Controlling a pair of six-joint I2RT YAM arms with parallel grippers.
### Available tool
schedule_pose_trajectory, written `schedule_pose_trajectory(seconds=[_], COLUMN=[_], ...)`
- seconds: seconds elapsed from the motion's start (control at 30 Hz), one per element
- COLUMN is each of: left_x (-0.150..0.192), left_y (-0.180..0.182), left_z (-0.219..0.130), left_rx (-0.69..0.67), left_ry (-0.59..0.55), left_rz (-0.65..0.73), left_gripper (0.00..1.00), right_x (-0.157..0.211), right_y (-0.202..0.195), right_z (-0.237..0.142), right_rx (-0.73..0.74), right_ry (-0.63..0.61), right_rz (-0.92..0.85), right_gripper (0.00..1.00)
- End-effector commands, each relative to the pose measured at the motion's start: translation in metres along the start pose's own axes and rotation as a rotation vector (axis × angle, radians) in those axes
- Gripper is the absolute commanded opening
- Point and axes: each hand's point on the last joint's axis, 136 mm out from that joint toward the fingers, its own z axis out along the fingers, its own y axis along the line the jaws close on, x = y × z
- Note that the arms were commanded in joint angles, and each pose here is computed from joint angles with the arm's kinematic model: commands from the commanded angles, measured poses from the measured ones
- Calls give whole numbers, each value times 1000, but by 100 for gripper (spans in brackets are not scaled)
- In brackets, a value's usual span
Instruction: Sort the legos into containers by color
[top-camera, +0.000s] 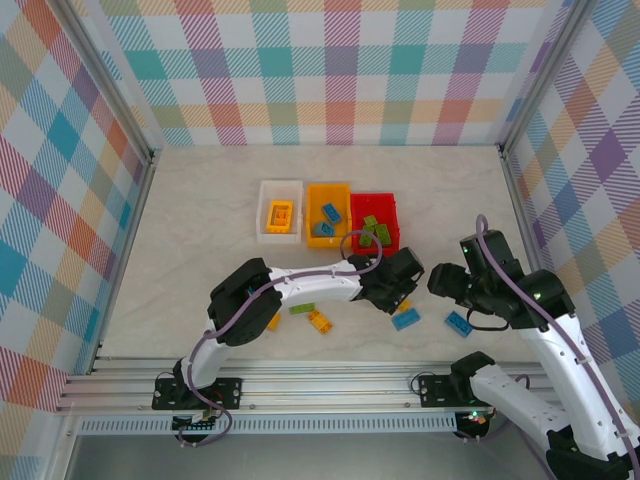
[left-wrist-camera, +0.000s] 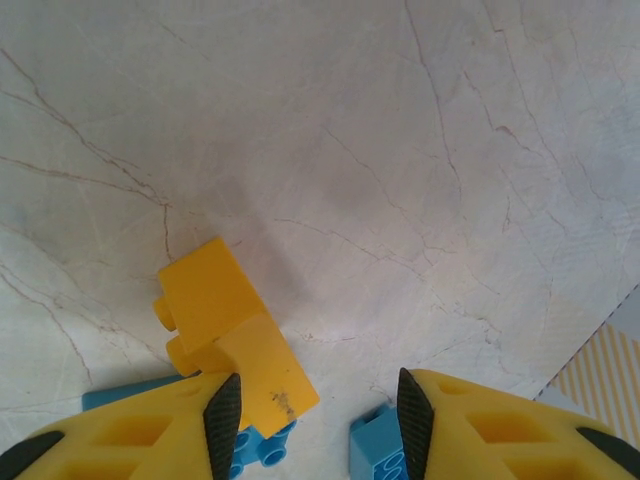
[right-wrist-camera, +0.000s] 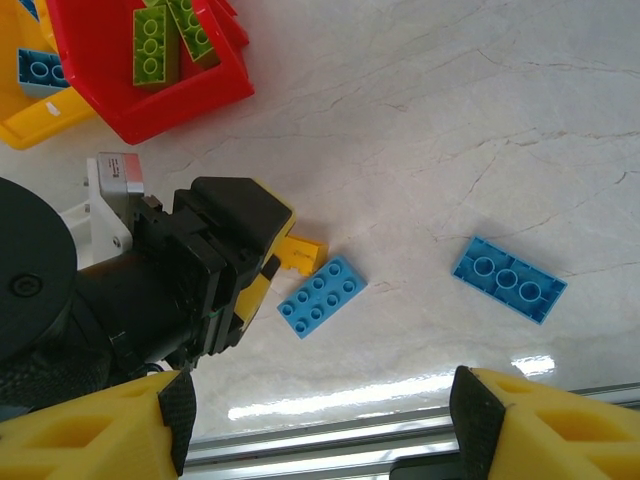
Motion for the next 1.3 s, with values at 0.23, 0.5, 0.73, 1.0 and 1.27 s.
schedule_pose_trajectory(seconds=[0.23,0.5,0.73,1.0,1.27], left_x=[-32,-16,-5,-8,-25], left_y=[-22,3,6,9,-3], left_z=[-56,-30,-3,21,0], left_rx=[27,-20,-52,-68,-15], left_ry=[-184,-82,-28,-22,-101], left_rz=[109,-4,-49,-72,-35], left_gripper=[51,57,60,49,19], right_x=[6,1,2,2,3], right_y=[-2,0,-1,-2,-1], right_z=[4,0,-4,-5,-4], right_rx=[-8,-25,-25,-28,-37], right_ry=[13,-17,-22,-27,-29], right_rz=[12,14,16,18,13], right_gripper=[70,70,70,70,70])
